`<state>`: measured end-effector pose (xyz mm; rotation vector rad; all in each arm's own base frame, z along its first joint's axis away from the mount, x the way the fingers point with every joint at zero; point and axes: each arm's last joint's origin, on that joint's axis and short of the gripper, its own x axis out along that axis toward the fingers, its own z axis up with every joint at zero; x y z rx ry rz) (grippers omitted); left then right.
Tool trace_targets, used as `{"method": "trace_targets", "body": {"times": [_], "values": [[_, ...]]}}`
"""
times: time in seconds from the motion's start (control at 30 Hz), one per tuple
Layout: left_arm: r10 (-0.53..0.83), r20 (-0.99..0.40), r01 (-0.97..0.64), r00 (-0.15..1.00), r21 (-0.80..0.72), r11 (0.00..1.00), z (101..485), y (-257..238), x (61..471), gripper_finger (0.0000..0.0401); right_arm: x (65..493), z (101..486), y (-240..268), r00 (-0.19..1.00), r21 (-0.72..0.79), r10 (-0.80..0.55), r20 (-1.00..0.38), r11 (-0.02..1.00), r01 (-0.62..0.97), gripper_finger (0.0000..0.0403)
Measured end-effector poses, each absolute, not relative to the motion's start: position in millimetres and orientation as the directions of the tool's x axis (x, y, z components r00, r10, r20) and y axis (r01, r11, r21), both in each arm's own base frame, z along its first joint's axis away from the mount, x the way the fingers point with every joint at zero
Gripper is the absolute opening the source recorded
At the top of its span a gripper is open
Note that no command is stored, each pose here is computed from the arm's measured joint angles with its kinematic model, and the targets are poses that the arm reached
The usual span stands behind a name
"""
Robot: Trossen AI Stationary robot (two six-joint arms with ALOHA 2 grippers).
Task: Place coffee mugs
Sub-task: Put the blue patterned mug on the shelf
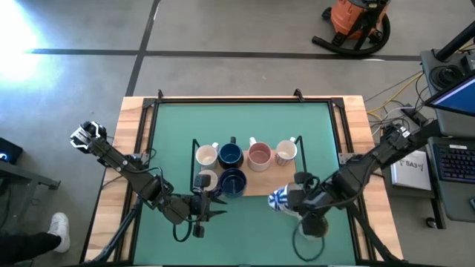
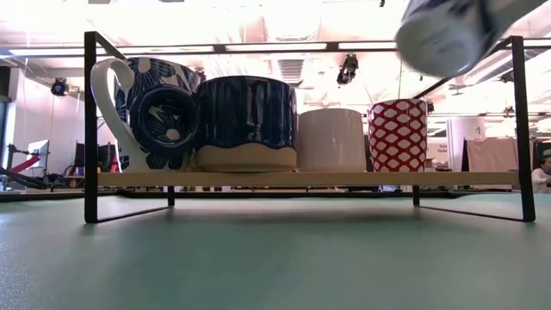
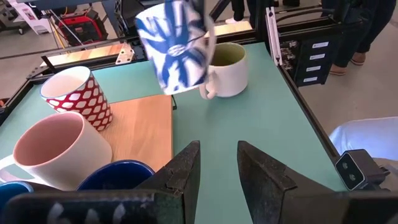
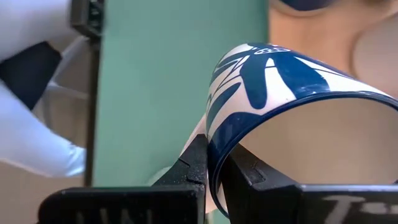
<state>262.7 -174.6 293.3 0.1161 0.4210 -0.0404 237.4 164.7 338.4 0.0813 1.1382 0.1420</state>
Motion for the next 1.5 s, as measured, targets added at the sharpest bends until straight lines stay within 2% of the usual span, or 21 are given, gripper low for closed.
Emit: {"method": "trace_targets", "body": {"times": [0.3,0.53,0.73,1.1,1.5], "values": [[-0.016,-0.410,0.064,0.912,0.103,0.993,293,-175,263,0.0089,256,332,135,0.386,0.091,0.060,-0.920,0.994,0.062,0.0013],[-0.016,-0.411,0.064,0.912,0.104,0.993,293,-175,263,0.0089,261,321,120,0.263,0.103,0.036,-0.964,0.965,0.243,0.0013],[-0.016,-0.412,0.064,0.911,0.105,0.992,293,-175,263,0.0089,266,311,124,0.200,0.097,0.046,-0.979,0.962,0.256,0.0013],[-0.016,-0.412,0.065,0.911,0.105,0.992,293,-175,263,0.0089,277,289,120,0.079,0.010,-0.014,-0.997,0.958,0.287,0.0013],[-0.017,-0.412,0.066,0.911,0.105,0.992,293,-175,263,0.0089,280,286,119,0.060,0.015,-0.002,-0.998,0.960,0.279,0.0018]]}}
